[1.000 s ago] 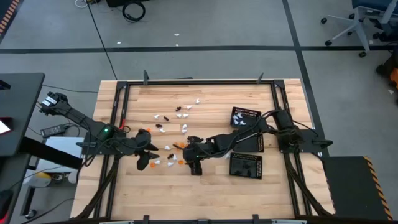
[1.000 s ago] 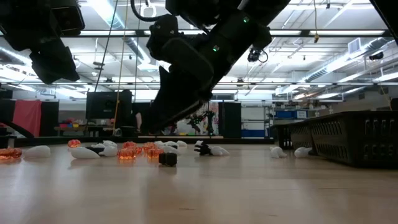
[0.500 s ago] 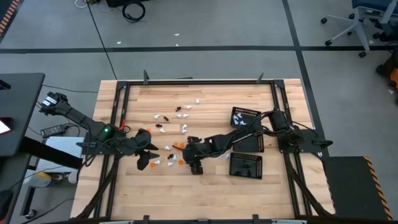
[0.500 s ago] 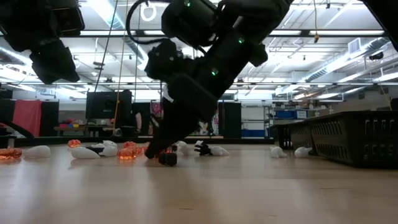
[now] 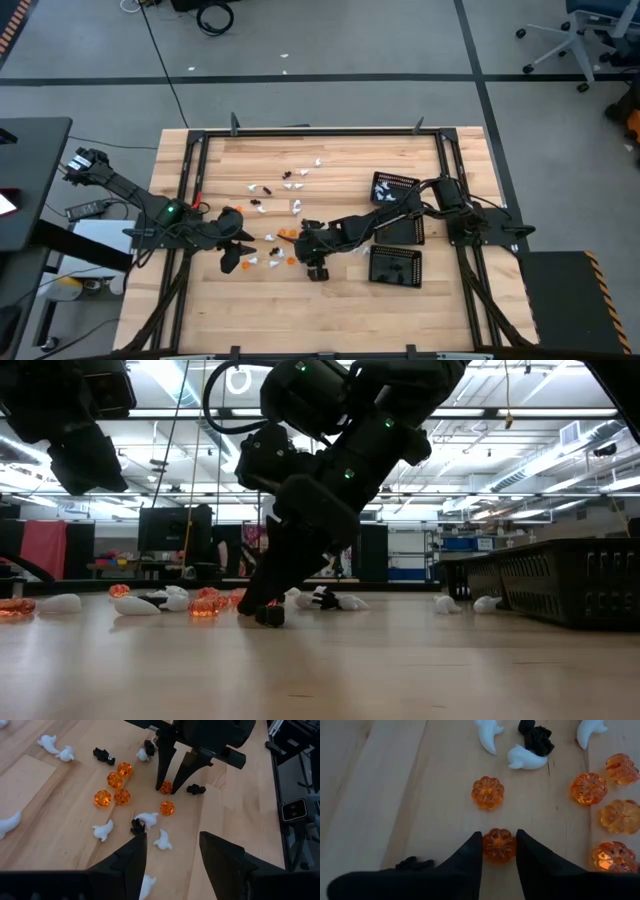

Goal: Sort Halloween decoration
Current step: Put the orange pumpkin toy into the center black bin

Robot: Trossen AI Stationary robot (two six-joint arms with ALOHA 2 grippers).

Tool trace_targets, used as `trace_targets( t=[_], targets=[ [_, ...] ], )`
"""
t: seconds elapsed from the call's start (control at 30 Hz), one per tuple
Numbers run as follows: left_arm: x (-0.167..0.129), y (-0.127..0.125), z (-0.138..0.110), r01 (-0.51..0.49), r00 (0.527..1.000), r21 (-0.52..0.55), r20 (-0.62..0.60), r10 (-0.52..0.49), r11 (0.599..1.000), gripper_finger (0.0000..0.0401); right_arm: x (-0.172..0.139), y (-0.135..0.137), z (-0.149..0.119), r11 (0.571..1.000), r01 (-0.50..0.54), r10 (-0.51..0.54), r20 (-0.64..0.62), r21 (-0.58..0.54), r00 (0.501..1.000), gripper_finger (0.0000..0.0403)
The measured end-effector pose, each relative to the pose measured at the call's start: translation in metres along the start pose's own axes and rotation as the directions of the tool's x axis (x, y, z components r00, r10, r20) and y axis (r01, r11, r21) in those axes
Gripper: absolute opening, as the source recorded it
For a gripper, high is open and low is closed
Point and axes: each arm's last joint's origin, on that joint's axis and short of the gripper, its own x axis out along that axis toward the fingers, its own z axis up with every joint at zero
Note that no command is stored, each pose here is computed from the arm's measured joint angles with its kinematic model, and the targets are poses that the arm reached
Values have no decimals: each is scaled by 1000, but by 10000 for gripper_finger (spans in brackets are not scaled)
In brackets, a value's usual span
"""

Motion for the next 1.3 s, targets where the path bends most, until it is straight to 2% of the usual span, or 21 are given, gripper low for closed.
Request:
trace_targets(
  t=[0.27,0.53,0.77,0.9,1.17,1.3],
  targets=[
    [0,0,0,0,1000,0,0,0,1000,192,-2,0,0,1000,-7,7,-4,2,1000,103],
    [0,1,1,-19,1000,1,18,19,1000,192,-21,-6,3,1000,2,-1,-56,11,998,103],
    [0,2,2,-61,996,2,69,61,998,192,-63,-14,10,999,-11,14,-121,32,993,103],
    [0,2,3,-88,991,1,97,87,996,192,-96,-20,8,996,-18,36,-207,86,978,103],
    [0,3,4,-126,984,45,132,119,991,192,-163,-31,-11,964,87,38,-456,250,889,103],
    [0,2,5,-120,983,41,141,113,992,192,-178,-36,-26,945,154,48,-585,290,810,103]
  ],
)
